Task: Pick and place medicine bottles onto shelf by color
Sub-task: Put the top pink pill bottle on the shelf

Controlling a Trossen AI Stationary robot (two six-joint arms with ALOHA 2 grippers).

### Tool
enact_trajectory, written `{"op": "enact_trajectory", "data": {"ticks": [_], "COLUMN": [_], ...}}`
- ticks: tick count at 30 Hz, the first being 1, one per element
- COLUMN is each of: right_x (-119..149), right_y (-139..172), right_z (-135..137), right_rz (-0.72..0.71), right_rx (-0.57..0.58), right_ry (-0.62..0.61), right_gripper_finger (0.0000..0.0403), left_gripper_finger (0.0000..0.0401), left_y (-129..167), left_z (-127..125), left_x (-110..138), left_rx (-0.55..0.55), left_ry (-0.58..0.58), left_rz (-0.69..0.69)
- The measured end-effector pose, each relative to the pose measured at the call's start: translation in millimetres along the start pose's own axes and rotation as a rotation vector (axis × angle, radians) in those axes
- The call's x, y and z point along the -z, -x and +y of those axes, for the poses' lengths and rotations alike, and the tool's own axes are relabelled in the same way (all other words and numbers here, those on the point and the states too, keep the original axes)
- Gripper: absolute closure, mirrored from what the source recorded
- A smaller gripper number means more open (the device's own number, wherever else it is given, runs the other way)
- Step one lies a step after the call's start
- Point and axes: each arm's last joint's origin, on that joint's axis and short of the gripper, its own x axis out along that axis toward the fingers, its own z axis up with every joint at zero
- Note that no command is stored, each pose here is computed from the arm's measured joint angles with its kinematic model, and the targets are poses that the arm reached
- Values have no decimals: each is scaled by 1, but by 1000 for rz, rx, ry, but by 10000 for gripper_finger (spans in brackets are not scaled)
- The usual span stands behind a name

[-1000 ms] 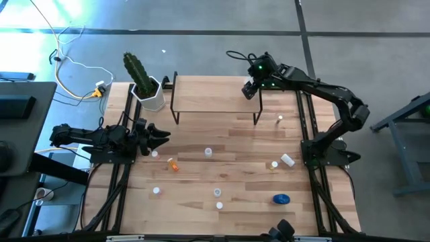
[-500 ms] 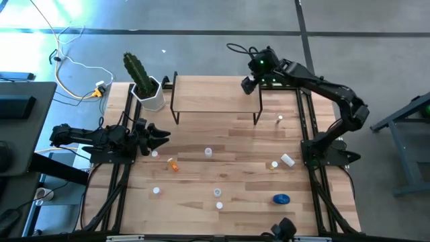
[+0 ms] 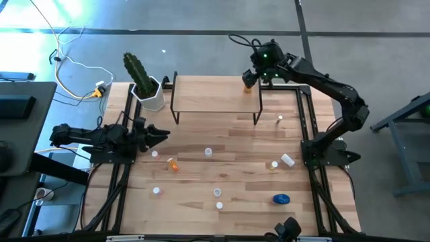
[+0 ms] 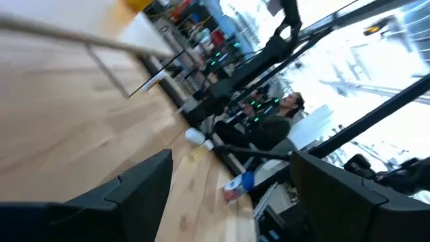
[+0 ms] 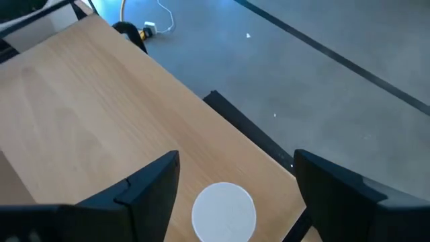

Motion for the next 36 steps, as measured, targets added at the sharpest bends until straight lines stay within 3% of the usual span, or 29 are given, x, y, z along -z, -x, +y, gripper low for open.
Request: {"op": "enact_trajectory", "data": {"ticks": [11,25,36], "right_x": [-2,-1,-1], "right_y": [6,6,6], "right_z": [0,0,0], "right_rz": [11,31,30], "right_rx": [-1,-4,-4], "right_ry": [-49,-83,-68], "right_gripper_finger": [121,121,121], "left_gripper_finger": [117,117,117], "left_y": [9,-1,-15], "left_z": [-45,-68,-59], "left_x": [-39,-52,-33], "left_rx": [92,-248,-343], "left_ry": [-260,-429,-437], "left_rz": [-29,463,758]}}
